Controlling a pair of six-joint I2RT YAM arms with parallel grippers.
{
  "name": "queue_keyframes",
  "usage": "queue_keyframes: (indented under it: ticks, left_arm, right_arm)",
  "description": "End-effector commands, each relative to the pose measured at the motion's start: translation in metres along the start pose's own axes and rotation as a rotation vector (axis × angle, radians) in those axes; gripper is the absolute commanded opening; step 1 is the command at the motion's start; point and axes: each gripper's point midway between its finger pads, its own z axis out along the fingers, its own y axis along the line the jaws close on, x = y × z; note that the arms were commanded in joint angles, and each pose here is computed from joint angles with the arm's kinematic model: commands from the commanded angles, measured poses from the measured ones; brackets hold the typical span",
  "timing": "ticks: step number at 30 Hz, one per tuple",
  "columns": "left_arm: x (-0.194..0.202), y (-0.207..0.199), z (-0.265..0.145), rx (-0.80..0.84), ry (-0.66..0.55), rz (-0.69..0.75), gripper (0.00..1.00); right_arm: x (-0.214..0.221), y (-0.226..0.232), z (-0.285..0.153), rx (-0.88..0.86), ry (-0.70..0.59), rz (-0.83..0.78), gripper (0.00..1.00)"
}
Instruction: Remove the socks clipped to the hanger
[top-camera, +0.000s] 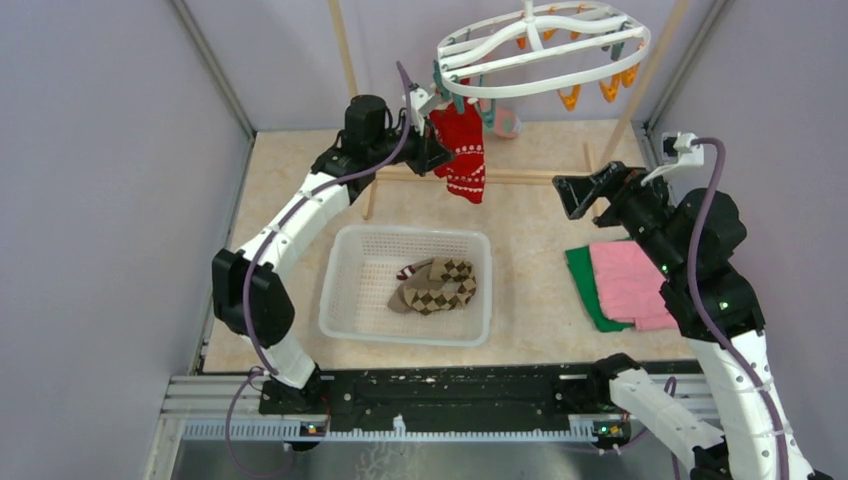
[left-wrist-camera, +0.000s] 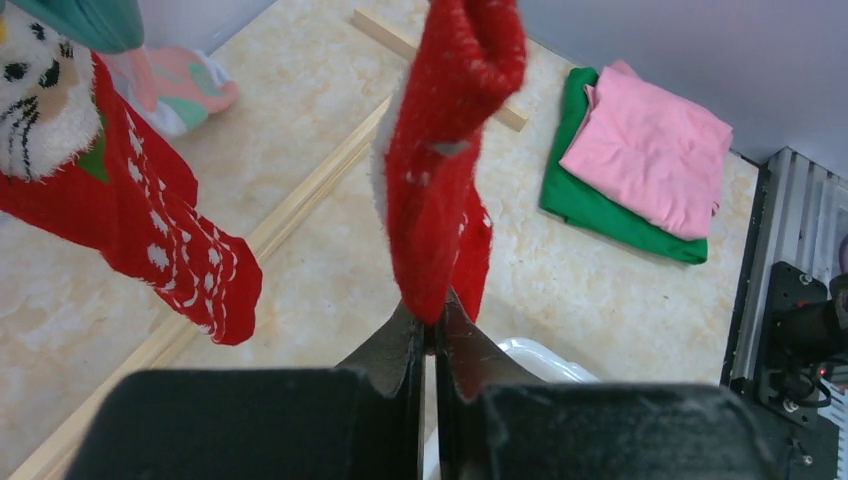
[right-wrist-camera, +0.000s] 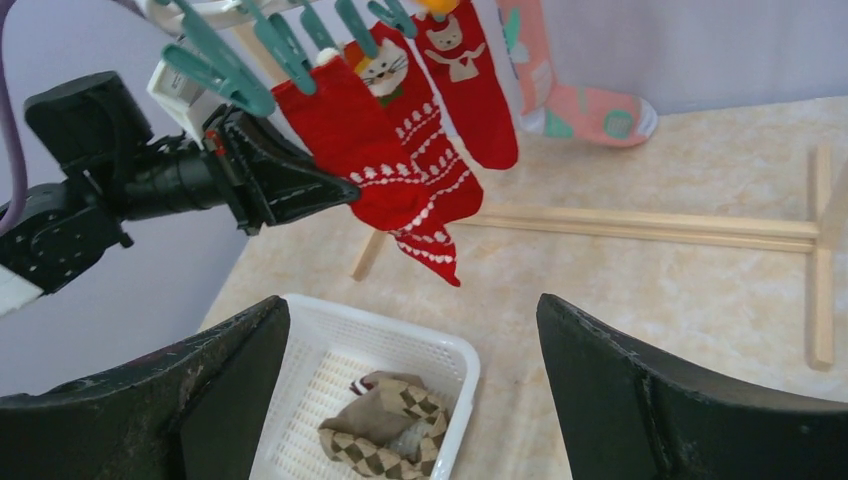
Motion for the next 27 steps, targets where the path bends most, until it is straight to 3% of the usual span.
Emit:
queue_keyframes:
  ticks: [1, 11, 27]
  left_arm:
    - [-0.029, -0.025, -0.012, 0.076, -0.098, 0.105, 0.05]
    - [-0.026, -0.067, -0.018, 0.067, -0.020, 0.089, 0.00]
    - [-0.044, -0.114, -0.006, 0.169, -0.020, -0.039, 0.00]
  right_arm:
    - [0.005, 0.017, -0.006, -0.118, -0.009, 0.002, 0.93]
    - [0.079, 0.010, 0.031, -0.224, 0.039, 0.099, 0.99]
    - [0.090, 0.050, 0.099, -0.268, 0.044, -0.124, 0.98]
